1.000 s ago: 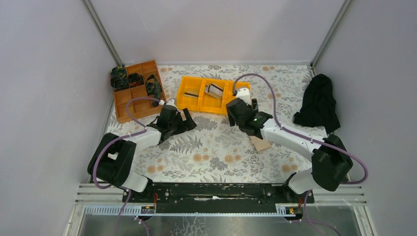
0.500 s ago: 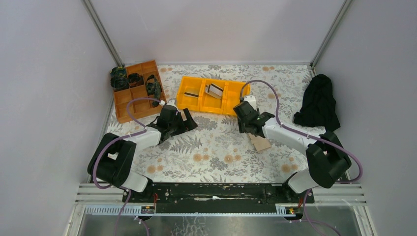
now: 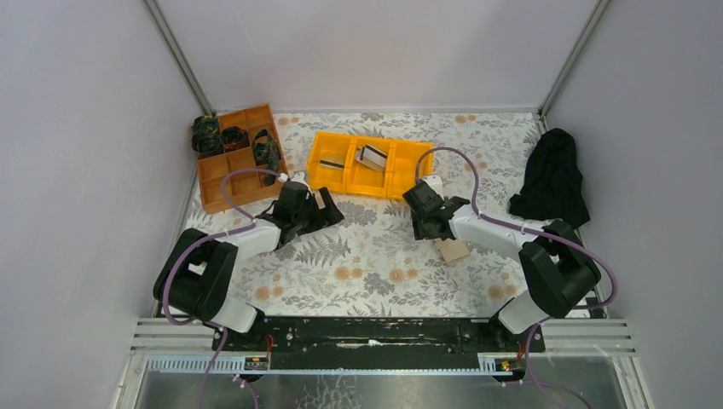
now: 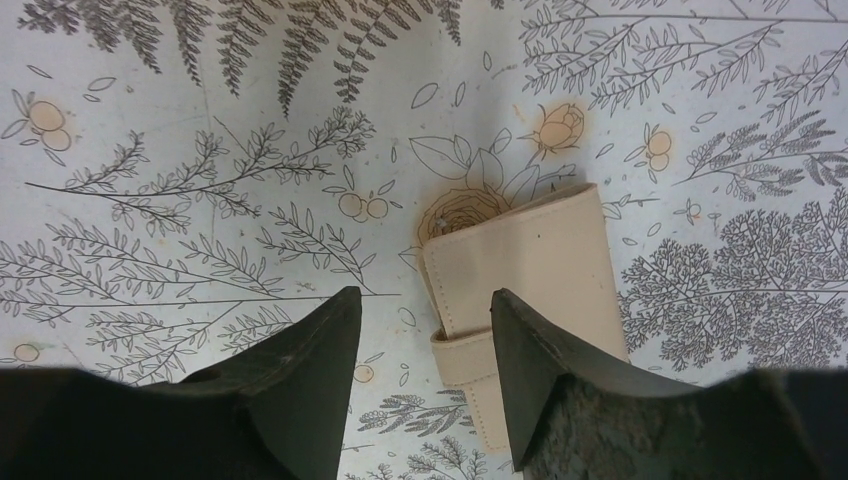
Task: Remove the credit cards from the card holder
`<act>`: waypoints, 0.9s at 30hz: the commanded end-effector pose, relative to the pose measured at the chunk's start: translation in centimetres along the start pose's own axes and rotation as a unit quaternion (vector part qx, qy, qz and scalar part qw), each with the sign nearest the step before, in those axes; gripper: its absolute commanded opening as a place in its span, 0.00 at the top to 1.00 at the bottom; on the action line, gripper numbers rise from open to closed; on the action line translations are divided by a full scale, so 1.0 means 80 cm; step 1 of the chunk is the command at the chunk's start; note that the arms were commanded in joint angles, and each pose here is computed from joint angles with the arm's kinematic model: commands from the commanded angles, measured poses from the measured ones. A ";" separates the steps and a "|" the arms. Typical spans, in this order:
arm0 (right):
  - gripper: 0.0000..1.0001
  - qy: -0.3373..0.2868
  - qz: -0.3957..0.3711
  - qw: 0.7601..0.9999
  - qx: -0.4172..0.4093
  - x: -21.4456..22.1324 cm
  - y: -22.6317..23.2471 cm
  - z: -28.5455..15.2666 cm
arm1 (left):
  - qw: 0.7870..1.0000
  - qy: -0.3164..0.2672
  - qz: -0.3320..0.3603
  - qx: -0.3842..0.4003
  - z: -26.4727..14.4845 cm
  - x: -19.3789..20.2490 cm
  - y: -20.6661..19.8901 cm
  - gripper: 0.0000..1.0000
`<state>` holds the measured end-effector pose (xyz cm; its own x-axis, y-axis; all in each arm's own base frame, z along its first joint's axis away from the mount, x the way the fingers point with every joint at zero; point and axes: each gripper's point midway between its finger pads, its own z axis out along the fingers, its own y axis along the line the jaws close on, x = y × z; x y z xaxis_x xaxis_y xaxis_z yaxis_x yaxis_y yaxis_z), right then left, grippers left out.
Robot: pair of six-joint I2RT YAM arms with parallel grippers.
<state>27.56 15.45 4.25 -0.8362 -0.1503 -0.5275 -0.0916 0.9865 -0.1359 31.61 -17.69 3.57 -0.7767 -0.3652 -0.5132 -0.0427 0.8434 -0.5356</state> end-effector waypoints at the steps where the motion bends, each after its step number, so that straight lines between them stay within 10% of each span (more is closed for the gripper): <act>1: 0.42 0.011 0.012 1.000 0.024 0.009 -0.007 0.002 | 1.000 0.012 0.010 0.011 0.002 0.005 -0.008 0.05; 10: 0.46 0.016 0.015 0.999 0.039 0.017 -0.012 0.010 | 1.000 0.021 0.011 0.010 0.008 0.009 -0.008 0.05; 27: 0.91 -0.017 0.038 0.993 0.113 0.009 -0.045 0.008 | 0.999 0.024 0.015 0.027 0.007 0.012 -0.014 0.05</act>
<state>27.31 13.05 2.43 -0.8499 -0.1062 -0.5161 0.0239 0.9707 -0.2391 31.76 -18.78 3.68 -0.7933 -0.3479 -0.4997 -0.0151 0.8317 -0.5550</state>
